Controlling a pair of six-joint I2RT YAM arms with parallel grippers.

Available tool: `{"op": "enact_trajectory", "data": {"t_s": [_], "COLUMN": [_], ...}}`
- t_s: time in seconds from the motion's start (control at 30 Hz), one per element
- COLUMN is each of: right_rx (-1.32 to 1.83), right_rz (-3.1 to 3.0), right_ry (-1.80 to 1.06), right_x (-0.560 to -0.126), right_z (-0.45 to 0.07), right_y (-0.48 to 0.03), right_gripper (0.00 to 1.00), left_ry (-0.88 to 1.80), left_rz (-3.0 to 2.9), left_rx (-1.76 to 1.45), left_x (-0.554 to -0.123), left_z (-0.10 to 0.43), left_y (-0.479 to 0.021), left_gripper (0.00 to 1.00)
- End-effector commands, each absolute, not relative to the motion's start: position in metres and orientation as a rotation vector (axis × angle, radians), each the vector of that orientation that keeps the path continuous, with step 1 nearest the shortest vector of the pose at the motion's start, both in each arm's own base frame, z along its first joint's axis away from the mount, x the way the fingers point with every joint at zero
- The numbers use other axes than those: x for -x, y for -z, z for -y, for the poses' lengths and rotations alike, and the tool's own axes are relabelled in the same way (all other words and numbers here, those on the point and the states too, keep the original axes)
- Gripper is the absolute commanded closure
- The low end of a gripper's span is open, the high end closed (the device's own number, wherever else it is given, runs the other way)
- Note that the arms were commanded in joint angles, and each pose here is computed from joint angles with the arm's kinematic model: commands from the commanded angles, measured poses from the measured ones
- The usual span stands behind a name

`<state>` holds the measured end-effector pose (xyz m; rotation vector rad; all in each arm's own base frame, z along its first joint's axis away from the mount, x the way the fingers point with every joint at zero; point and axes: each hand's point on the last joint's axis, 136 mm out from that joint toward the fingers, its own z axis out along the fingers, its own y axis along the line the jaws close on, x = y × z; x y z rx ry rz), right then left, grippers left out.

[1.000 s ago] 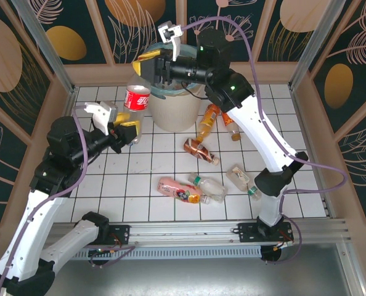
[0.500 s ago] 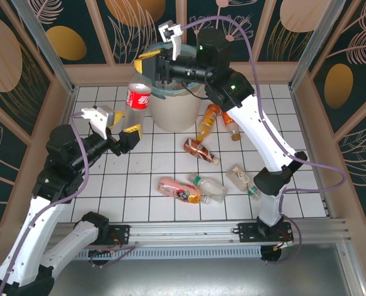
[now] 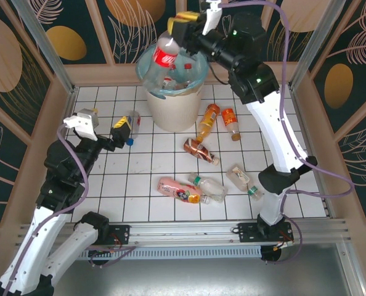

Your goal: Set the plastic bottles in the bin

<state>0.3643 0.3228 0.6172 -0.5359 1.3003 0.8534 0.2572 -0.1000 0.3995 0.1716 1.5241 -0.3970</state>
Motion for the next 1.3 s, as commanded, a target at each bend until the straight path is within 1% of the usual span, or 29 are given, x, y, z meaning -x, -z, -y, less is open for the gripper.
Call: {"op": "enact_trajectory", "data": {"t_s": [0.0, 0.17, 0.3, 0.33, 0.47, 0.67, 0.8, 1.03, 1.27], "right_rx": [0.429, 0.413, 0.473, 0.473, 0.538, 0.609, 0.627, 0.643, 0.705], "right_rz": [-1.167, -1.28, -1.427, -1.476, -1.614, -1.771, -1.867, -1.975, -2.063], "right_ry": [-0.614, -0.448, -0.37, -0.342, -0.292, -0.272, -0.311, -0.322, -0.247], "right_x": [-0.376, -0.437, -0.475, -0.489, -0.515, -0.538, -0.547, -0.56, -0.566], "right_z": [-0.282, -0.275, -0.292, -0.284, -0.294, -0.305, -0.306, -0.307, -0.306], "right_y": [-0.655, -0.609, -0.548, -0.53, -0.47, -0.398, -0.355, -0.302, -0.254], "right_gripper": [1.0, 1.0, 1.0, 1.0, 1.0, 1.0, 1.0, 0.98, 0.95], "left_ry": [0.389, 0.407, 0.389, 0.386, 0.377, 0.362, 0.35, 0.328, 0.323], "left_rz": [-1.529, -1.596, -1.639, -1.652, -1.696, -1.745, -1.757, -1.759, -1.765], "left_rx": [-0.103, -0.112, -0.118, -0.121, -0.125, -0.129, -0.122, -0.117, -0.119], "left_x": [-0.263, -0.27, -0.276, -0.278, -0.283, -0.288, -0.289, -0.288, -0.289], "left_z": [0.093, 0.1, 0.101, 0.102, 0.104, 0.105, 0.104, 0.1, 0.1], "left_y": [-0.391, -0.359, -0.338, -0.332, -0.312, -0.29, -0.283, -0.279, -0.276], "left_gripper": [0.02, 0.02, 0.02, 0.02, 0.01, 0.02, 0.01, 0.01, 0.01]}}
